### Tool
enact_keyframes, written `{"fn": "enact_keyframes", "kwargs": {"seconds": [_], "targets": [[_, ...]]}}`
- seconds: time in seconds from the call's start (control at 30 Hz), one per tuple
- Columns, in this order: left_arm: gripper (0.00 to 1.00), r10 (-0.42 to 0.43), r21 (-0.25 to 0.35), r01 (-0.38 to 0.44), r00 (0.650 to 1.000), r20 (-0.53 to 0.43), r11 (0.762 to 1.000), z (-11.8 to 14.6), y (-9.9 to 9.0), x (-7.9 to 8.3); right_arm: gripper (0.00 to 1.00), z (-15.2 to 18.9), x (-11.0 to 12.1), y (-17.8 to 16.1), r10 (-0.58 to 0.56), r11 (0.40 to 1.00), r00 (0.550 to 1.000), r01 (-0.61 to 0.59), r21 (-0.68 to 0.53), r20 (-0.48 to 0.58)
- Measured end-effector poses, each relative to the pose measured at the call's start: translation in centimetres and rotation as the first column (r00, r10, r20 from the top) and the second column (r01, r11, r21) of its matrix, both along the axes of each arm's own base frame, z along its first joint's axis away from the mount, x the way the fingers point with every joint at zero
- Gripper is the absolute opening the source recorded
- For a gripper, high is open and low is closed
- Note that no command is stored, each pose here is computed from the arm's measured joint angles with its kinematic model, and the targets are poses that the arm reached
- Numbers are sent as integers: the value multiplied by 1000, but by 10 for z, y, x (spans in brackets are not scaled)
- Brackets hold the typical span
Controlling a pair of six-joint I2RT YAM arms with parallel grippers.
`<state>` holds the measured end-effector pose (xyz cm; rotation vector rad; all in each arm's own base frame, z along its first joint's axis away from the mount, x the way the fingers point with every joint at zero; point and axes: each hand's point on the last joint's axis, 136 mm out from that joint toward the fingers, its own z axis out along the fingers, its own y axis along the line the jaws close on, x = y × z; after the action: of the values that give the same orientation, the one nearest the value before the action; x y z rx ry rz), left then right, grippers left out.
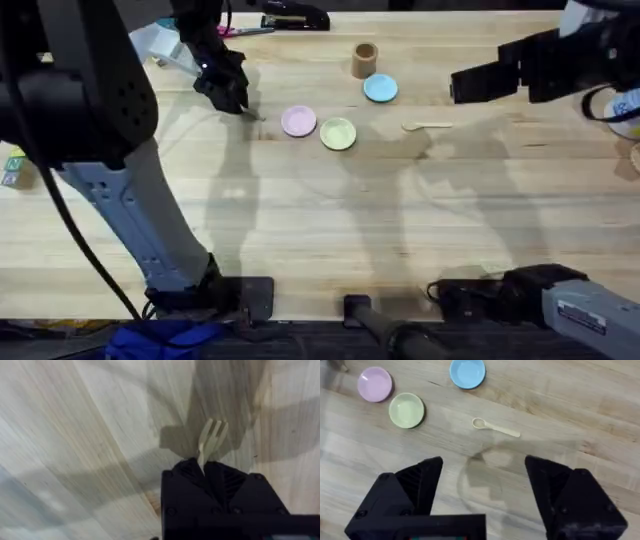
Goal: Pick up a utensil and set it on the pink plate, then put the other utensil in the container.
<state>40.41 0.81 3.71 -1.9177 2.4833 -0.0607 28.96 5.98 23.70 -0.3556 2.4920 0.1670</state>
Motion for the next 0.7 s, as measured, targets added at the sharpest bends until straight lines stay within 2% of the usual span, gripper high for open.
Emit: {"fn": "enact_keyframes", "kwargs": {"seconds": [0.2,0.33,0.47,0.6,0.7], "targets": [[42,-153,32,153,988,6,988,3,5,1,998,0,0,0,0,1000,1000,0,0,1],[42,-309,73,304,949,65,950,29,7,5,998,1,1,0,0,1000,1000,0,0,4],[42,-468,156,445,868,168,882,82,8,7,998,1,1,0,0,1000,1000,0,0,4],[42,-607,247,557,752,255,793,135,4,1,998,0,1,0,0,1000,1000,0,0,3],[42,-693,294,628,657,296,721,163,-3,-6,998,0,1,0,0,1000,1000,0,0,3]]}}
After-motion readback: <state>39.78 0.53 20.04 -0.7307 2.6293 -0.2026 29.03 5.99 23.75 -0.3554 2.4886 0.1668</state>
